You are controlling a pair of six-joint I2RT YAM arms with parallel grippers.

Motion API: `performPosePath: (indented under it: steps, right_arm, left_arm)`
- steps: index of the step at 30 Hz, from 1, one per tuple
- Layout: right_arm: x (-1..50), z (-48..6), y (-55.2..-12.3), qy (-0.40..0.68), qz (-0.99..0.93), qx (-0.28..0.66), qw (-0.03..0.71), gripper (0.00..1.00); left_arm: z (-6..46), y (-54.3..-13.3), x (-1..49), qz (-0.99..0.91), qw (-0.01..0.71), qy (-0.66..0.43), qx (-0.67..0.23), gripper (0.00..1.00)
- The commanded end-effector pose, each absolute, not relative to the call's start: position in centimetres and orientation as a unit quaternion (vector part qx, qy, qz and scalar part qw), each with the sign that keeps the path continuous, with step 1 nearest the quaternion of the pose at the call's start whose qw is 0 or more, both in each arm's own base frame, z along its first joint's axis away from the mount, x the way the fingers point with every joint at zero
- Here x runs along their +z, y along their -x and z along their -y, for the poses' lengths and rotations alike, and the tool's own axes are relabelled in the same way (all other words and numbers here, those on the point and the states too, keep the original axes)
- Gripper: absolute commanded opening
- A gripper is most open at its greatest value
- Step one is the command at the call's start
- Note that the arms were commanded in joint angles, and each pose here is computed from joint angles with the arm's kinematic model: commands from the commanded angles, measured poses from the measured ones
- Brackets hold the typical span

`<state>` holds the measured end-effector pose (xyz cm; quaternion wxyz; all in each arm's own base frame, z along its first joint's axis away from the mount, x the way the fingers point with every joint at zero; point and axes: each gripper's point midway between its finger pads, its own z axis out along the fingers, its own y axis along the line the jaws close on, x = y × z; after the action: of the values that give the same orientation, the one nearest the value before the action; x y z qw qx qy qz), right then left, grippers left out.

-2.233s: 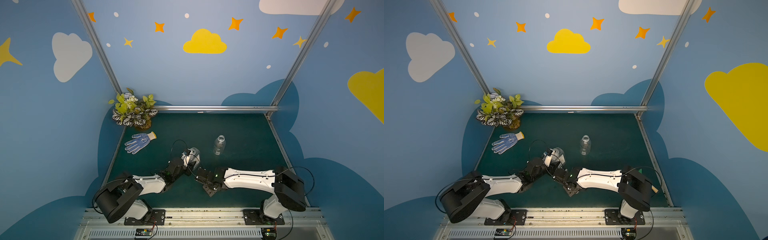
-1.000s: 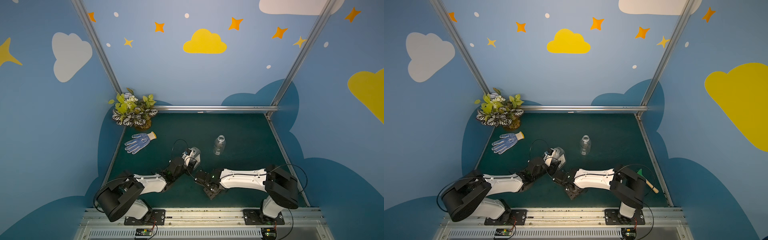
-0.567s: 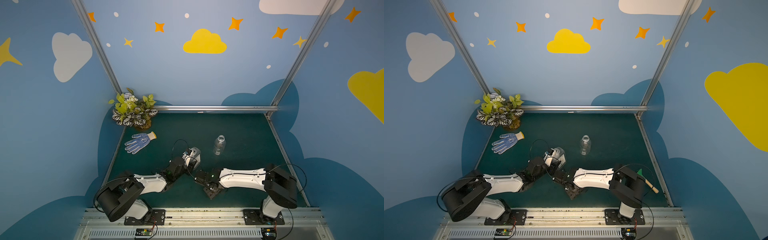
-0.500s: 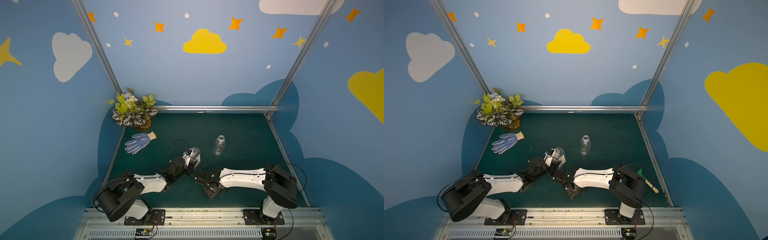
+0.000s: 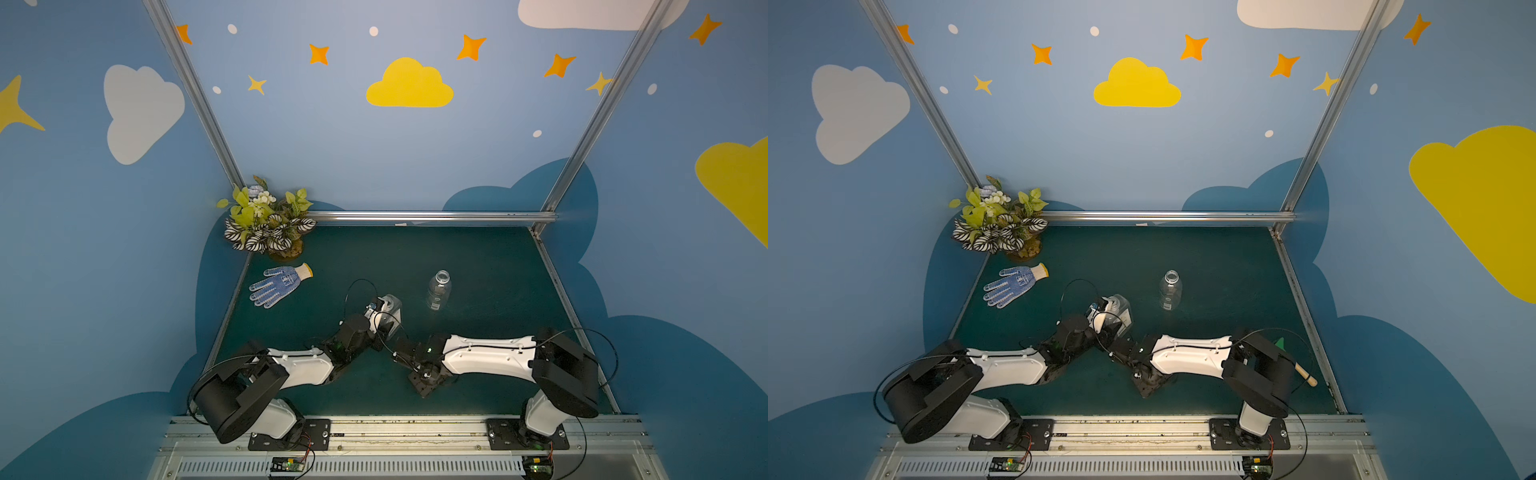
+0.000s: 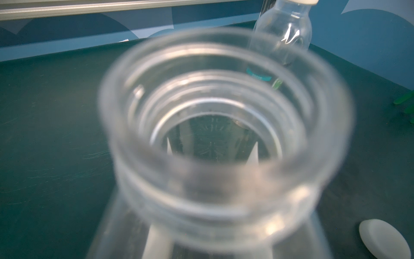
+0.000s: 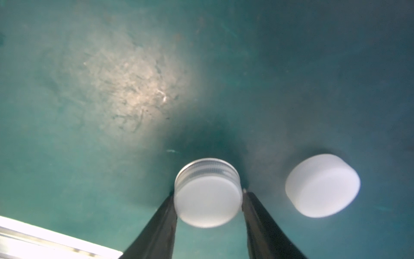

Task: Screw on the bottle caps
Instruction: Screw the bottle cap onto the plastic bottle.

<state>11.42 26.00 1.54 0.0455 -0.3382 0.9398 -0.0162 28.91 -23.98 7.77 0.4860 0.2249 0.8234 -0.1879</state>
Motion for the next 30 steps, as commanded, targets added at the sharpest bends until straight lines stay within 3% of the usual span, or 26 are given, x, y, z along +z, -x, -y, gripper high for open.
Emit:
performPosePath:
  steps: [1,8,22,25,30]
  right_arm:
    - [0.2,-27.4,-13.5,0.310,-0.946,0.002,0.096,0.52]
    - [-0.2,-26.8,-14.2,0.292,-0.949,-0.021,0.117,0.49]
    - [-1.3,-26.4,-15.3,0.253,-0.956,-0.028,0.147,0.34]
    - [-1.5,-26.6,-15.4,0.251,-0.956,-0.029,0.147,0.38]
    - [-1.2,-26.8,-15.7,0.245,-0.956,-0.027,0.156,0.55]
  left_arm:
    - [23.0,-27.4,4.0,-0.858,0.423,-0.243,-0.160,0.38]
    - [23.0,-27.4,3.9,-0.858,0.423,-0.244,-0.160,0.38]
    - [23.2,-27.2,3.9,-0.858,0.420,-0.247,-0.160,0.38]
    - [23.3,-27.2,3.9,-0.858,0.419,-0.248,-0.161,0.38]
    - [23.4,-27.2,3.7,-0.859,0.417,-0.251,-0.161,0.38]
